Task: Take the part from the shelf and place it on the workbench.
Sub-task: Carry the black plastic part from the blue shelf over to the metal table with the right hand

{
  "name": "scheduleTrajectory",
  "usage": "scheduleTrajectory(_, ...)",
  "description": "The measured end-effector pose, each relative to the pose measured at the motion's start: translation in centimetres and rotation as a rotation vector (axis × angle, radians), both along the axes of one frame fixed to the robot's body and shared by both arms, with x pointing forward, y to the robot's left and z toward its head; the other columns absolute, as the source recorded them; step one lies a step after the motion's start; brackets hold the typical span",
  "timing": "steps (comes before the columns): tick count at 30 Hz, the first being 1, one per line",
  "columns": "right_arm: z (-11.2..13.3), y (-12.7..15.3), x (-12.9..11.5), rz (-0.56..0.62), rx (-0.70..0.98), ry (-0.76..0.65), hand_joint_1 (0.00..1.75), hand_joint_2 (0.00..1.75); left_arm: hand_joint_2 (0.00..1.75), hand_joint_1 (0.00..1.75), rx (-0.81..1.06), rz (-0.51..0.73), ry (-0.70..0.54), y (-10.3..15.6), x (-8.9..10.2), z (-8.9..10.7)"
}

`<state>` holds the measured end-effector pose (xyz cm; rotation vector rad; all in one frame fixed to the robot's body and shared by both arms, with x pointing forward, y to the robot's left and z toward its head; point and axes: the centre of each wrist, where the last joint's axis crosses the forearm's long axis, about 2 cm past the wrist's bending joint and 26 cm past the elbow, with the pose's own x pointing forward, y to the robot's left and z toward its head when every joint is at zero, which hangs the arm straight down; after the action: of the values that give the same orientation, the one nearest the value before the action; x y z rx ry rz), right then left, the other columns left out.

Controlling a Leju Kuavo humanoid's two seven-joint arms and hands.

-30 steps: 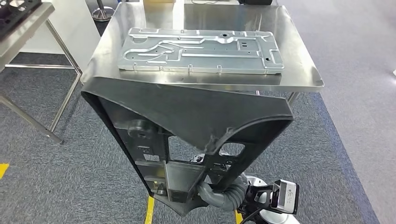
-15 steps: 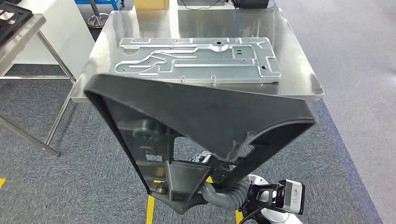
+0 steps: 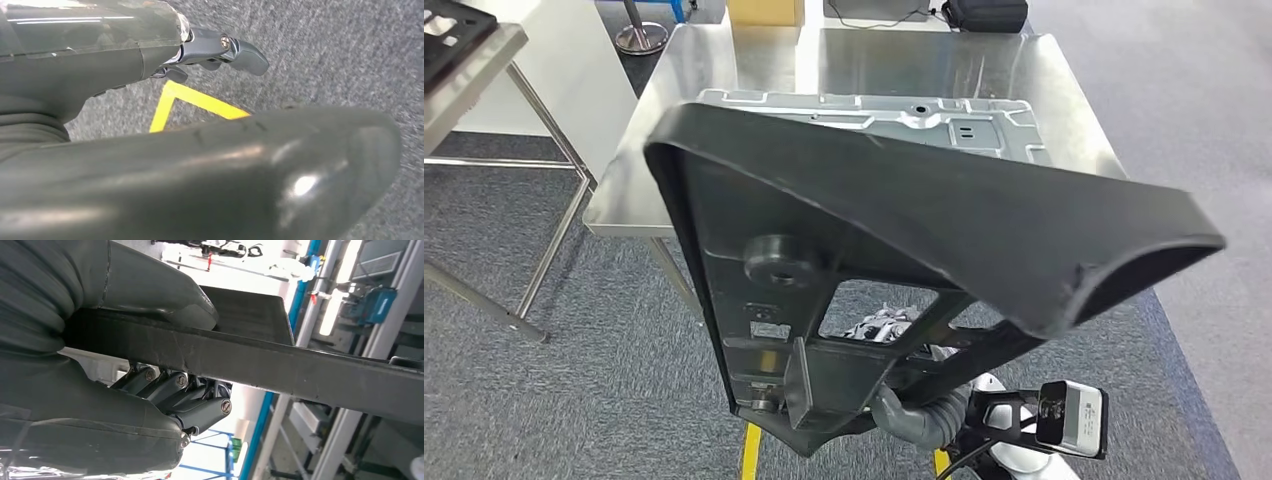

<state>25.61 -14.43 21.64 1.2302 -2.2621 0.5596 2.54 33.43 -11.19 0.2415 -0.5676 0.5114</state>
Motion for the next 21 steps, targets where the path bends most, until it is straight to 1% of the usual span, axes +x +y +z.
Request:
scheduleTrajectory(8,0.8,-0.2,-0.4,0.019,0.040,-0.014,1.61,1.75,0.00,0.00,0.004,0.014,-0.002,0.1,0.1,0.0)
scheduleTrajectory(13,0.5,-0.4,-0.7,0.024,0.064,0.001,1.61,1.75,0.00,0.00,0.007,0.015,-0.003,0.2,0.1,0.0)
scheduleTrajectory(16,0.5,-0.6,-0.9,0.022,0.079,-0.012,1.61,1.75,0.00,0.00,0.010,0.014,0.003,0.4,-0.2,0.0)
scheduleTrajectory(21,0.7,-0.9,-1.2,0.010,0.084,-0.033,1.61,1.75,0.00,0.00,0.011,0.014,-0.004,0.5,0.1,0.0)
